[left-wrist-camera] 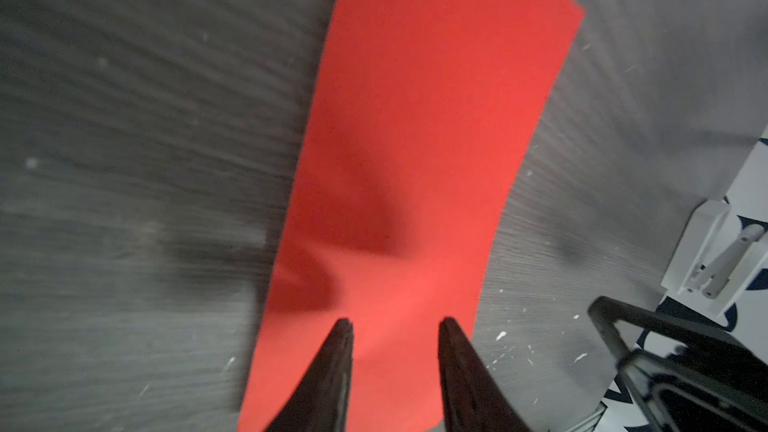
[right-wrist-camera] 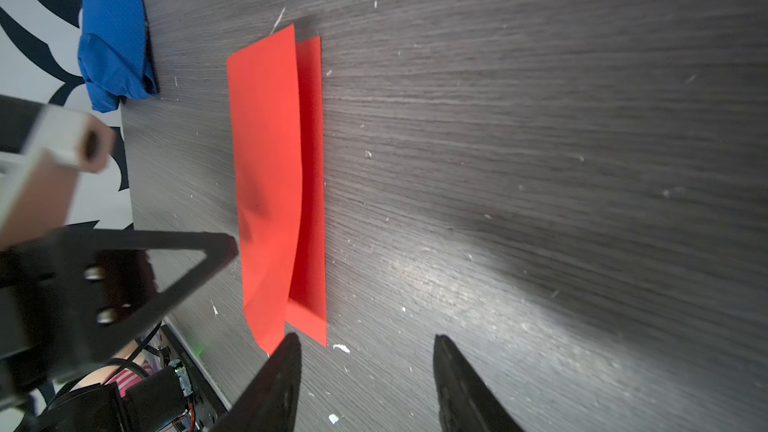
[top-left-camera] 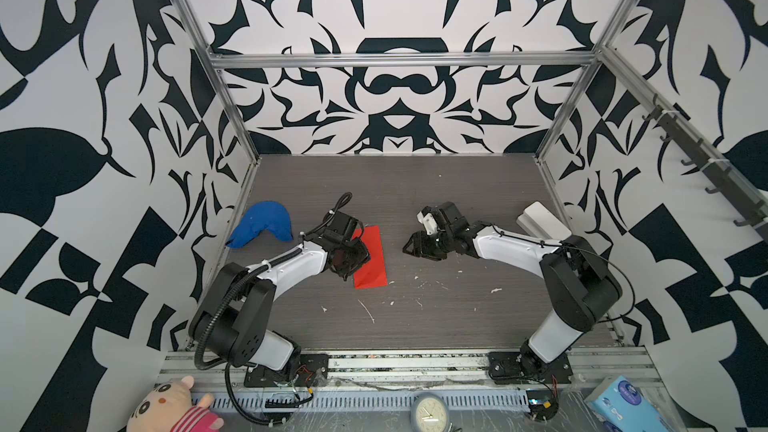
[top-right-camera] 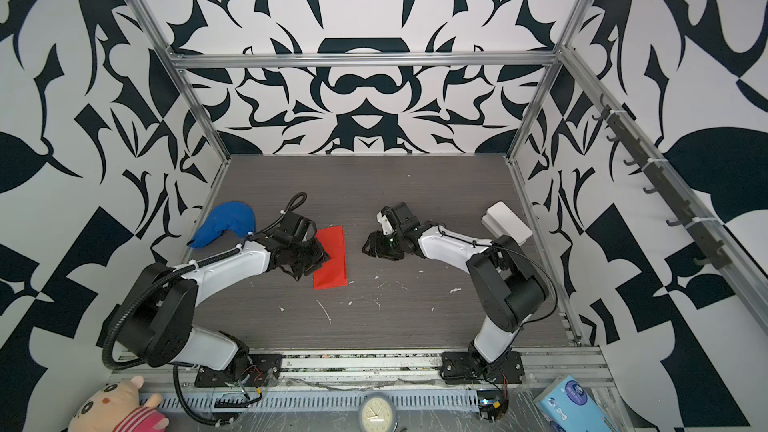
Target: Fold a paper plane with a square sheet of paper (pick it up from the middle)
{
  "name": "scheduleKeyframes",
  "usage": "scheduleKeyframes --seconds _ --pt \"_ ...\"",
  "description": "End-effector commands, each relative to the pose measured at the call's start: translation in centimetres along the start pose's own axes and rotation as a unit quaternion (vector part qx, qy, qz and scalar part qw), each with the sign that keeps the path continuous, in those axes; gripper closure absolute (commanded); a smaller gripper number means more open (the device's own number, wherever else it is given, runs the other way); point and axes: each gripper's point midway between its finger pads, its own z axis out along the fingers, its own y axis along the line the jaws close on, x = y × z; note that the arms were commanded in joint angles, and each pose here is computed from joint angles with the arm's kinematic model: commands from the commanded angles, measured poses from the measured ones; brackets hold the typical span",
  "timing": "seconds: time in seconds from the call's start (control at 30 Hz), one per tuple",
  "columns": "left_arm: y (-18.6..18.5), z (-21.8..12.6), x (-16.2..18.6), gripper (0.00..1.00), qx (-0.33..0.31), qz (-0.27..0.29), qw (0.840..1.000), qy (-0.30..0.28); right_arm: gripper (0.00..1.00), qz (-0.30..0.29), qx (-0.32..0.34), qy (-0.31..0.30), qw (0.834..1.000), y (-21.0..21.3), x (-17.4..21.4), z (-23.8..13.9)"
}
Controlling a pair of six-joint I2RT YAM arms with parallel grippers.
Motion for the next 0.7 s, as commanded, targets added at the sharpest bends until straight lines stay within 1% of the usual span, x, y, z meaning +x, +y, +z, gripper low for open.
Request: scheduleKeyframes --seconds 0.0,0.17,0.27,0.4,0.5,0.6,0.67 --pt "-0.1 1.3 1.0 0.65 0.003 -0.029 0.999 0.022 0.45 -0.011 -0.005 -0.017 1.0 1.1 -1.0 -0.6" --pt "0.0 3.3 1.4 0.72 0.002 -0.067 0.997 0.025 0.46 -0.006 -0.003 -0.026 1.0 0.8 -0.8 -0.9" --pt "0.3 3.9 0.7 0.73 0.0 -0.1 0.995 0.007 0.46 0.007 -0.01 -0.046 0.999 0.6 -1.1 -1.2" --pt "-1.1 4.5 -1.2 0.74 0.028 -0.141 0.989 -0.028 0.46 0.042 -0.028 -0.066 0.997 0.0 -1.5 -1.4" --pt "-2.5 4.9 -2.3 0.74 0.044 -0.157 0.986 -0.041 0.46 0.055 -0.044 -0.061 0.996 0.1 -1.7 -1.0" --pt "-2.4 5.2 -2.3 0.75 0.046 -0.177 0.982 -0.04 0.46 0.072 -0.069 -0.051 0.994 0.7 -1.8 -0.2" --pt "-3.2 5.3 -2.5 0.75 0.062 -0.175 0.982 -0.035 0.46 0.077 -0.078 -0.044 0.993 0.9 -1.7 0.3"
